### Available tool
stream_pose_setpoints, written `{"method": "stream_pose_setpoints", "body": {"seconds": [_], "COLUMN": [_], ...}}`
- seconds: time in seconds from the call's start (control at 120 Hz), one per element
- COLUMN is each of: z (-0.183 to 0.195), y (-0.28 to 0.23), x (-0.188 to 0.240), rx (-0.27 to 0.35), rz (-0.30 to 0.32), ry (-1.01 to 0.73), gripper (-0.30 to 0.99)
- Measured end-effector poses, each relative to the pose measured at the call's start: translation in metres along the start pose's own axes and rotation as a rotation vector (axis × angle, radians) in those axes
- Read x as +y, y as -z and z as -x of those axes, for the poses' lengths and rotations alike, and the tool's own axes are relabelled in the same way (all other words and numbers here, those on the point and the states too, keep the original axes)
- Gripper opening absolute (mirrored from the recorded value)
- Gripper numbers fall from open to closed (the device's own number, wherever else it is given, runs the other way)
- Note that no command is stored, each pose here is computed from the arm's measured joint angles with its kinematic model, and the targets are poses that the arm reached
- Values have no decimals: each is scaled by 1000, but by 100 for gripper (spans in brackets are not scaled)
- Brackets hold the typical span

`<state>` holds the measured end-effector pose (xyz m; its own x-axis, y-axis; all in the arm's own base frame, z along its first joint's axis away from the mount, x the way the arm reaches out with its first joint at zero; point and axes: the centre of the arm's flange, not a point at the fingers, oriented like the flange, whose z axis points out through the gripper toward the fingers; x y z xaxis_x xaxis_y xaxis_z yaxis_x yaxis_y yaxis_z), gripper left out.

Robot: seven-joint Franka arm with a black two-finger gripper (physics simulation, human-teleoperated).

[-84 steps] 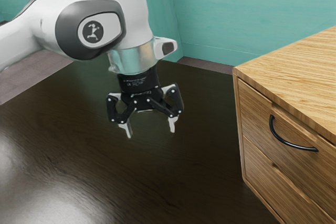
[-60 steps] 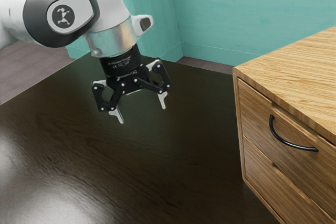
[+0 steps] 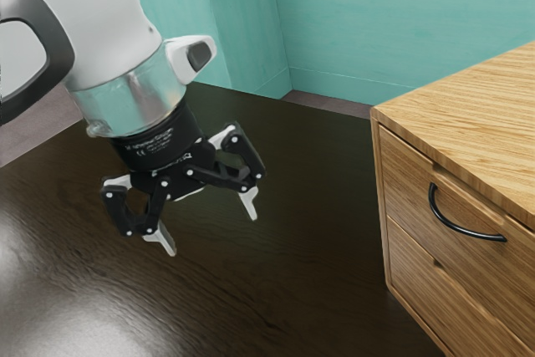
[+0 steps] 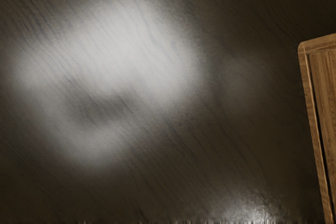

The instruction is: Pull the drawer handle with one arm to open the drawer

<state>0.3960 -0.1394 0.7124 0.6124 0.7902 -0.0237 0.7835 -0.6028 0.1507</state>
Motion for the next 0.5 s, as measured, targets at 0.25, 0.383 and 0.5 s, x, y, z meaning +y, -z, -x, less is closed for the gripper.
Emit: {"method": "stream_pose_setpoints", "body": {"seconds": [0.25,0.383,0.5], "z": [77,98,94], "y": [-6,-3,-11], "x": [72,81,94], "rx": [-27,-62,-72], "rz": [125,166,180], "ry": [-74,-94,-67], "gripper": [69,69,69]}}
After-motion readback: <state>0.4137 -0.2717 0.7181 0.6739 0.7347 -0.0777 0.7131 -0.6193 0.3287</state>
